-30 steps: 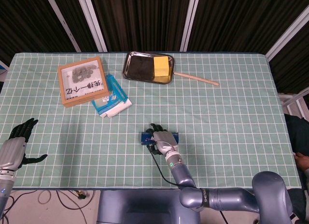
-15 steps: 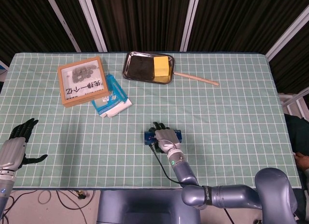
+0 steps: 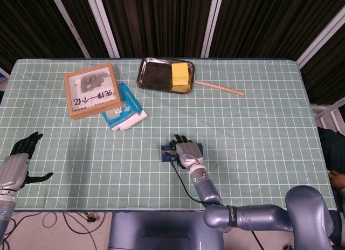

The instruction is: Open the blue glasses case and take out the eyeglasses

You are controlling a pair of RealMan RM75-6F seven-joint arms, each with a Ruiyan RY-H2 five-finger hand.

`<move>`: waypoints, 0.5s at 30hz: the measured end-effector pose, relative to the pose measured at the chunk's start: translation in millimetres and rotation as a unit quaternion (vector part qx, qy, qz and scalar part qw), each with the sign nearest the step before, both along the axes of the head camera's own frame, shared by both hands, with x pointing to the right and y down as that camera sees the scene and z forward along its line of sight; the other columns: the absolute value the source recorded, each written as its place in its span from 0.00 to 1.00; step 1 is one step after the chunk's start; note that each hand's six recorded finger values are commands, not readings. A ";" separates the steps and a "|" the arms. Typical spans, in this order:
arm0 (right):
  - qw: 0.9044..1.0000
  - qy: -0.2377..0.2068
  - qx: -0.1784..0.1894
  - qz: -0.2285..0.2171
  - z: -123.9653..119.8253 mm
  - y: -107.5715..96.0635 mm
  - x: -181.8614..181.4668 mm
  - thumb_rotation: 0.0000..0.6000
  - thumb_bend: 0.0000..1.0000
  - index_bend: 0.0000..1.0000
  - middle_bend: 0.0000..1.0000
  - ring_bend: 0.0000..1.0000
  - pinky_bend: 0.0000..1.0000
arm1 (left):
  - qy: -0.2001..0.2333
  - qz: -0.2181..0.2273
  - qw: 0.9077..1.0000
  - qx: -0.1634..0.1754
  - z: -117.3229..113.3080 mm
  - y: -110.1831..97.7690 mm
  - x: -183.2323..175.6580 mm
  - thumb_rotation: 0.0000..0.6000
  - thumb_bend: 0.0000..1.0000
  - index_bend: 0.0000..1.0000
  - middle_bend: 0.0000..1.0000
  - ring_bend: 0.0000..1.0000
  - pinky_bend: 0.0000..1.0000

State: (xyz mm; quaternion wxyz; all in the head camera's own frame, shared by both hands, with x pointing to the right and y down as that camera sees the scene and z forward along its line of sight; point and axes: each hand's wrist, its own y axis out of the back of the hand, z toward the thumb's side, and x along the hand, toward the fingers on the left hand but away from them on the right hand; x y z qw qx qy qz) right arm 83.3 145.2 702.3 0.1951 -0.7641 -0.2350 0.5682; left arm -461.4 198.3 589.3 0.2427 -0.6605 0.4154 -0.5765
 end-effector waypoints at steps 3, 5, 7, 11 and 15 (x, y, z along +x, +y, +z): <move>1.000 0.004 -0.001 -0.001 1.7 -0.7 1.0 1.00 1.00 0.21 0.00 0.00 0.20 | 0.000 -0.001 1.000 0.001 -0.2 -0.1 -0.2 1.00 0.00 0.00 0.00 0.00 0.00; 1.000 0.006 -0.001 -0.002 2.9 -2.2 1.4 1.00 1.00 0.21 0.00 0.00 0.20 | 0.000 -0.001 1.000 0.001 -0.4 -0.1 -0.4 1.00 0.00 0.00 0.00 0.00 0.00; 1.000 0.009 0.001 -0.002 3.7 -4.9 0.9 1.00 1.00 0.21 0.00 0.00 0.20 | 0.000 -0.002 1.000 0.002 -0.5 -0.3 -0.6 1.00 0.00 0.00 0.00 0.00 0.00; 1.000 0.016 0.007 -0.004 5.5 -13.0 -0.1 1.00 1.00 0.21 0.00 0.00 0.20 | 0.001 -0.001 1.000 0.002 -0.7 -0.6 -0.5 1.00 0.00 0.00 0.00 0.00 0.00; 1.000 0.026 0.017 0.000 7.8 -27.9 -1.4 1.00 1.00 0.18 0.00 0.00 0.20 | 0.001 -0.003 1.000 0.004 -1.5 -1.0 -1.3 1.00 0.00 0.00 0.00 0.00 0.00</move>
